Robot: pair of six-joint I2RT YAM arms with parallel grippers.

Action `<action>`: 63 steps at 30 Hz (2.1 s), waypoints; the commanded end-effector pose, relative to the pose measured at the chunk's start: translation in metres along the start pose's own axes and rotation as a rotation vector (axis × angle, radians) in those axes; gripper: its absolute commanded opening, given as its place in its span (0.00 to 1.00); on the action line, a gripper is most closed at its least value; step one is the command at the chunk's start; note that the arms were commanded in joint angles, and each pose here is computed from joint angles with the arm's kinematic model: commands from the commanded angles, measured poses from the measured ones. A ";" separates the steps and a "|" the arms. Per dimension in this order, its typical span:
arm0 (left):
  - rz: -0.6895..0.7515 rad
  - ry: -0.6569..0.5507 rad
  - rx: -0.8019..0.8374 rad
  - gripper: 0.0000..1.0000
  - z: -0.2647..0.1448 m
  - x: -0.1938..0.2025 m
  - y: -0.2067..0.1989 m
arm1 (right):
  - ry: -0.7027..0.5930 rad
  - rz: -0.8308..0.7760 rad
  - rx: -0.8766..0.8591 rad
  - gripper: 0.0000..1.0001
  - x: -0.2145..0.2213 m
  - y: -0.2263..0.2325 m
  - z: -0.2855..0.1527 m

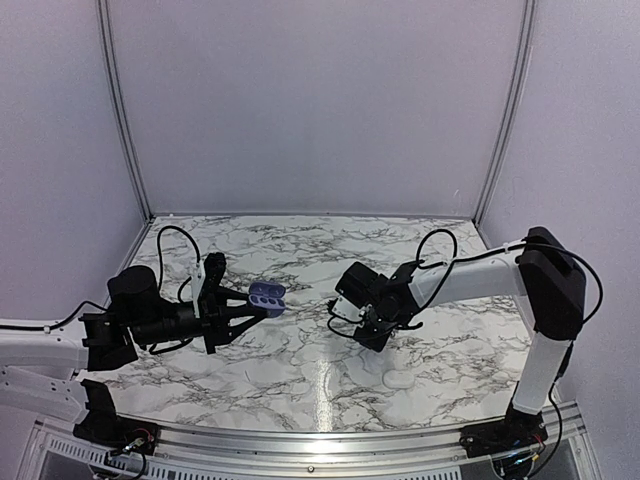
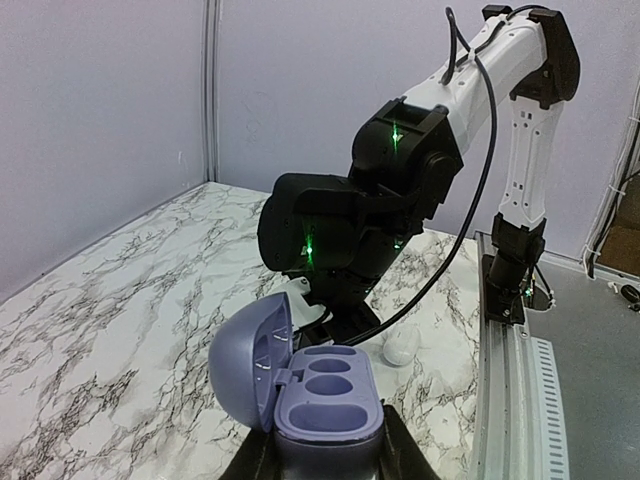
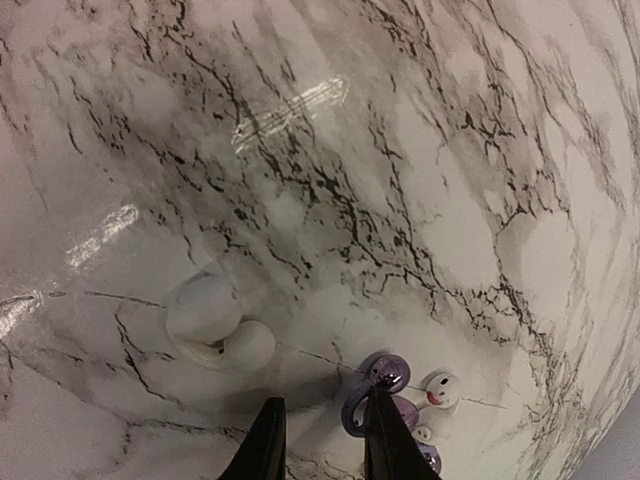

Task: Insert the wireless bluetooth earbuds into the charging case
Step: Pick up the right earbud from the center of the board.

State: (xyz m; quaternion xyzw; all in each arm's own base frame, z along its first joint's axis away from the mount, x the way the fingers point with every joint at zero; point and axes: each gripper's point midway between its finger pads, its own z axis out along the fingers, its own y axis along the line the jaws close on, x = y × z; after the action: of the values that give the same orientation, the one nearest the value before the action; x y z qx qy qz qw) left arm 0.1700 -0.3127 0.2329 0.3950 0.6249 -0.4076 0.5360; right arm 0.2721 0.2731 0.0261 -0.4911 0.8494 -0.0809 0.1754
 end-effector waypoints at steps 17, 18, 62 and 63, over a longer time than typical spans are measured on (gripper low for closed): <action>0.009 -0.031 -0.010 0.00 -0.001 -0.007 0.003 | -0.012 0.024 0.092 0.16 -0.005 -0.029 -0.001; 0.009 -0.031 -0.010 0.00 -0.001 -0.007 0.003 | -0.007 0.021 0.097 0.16 -0.004 -0.030 0.000; 0.089 -0.027 0.135 0.00 -0.009 0.001 -0.022 | -0.429 0.121 -0.227 0.00 -0.075 -0.029 -0.115; 0.093 -0.026 0.147 0.00 -0.009 0.002 -0.024 | -0.472 0.117 -0.281 0.00 -0.081 -0.024 -0.127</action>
State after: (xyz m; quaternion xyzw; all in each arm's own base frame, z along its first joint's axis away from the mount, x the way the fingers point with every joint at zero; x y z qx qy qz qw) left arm 0.1570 -0.3118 0.2236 0.4262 0.6092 -0.4197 0.5207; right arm 0.2996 0.2896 0.1214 -0.4572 0.8434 0.0177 0.2817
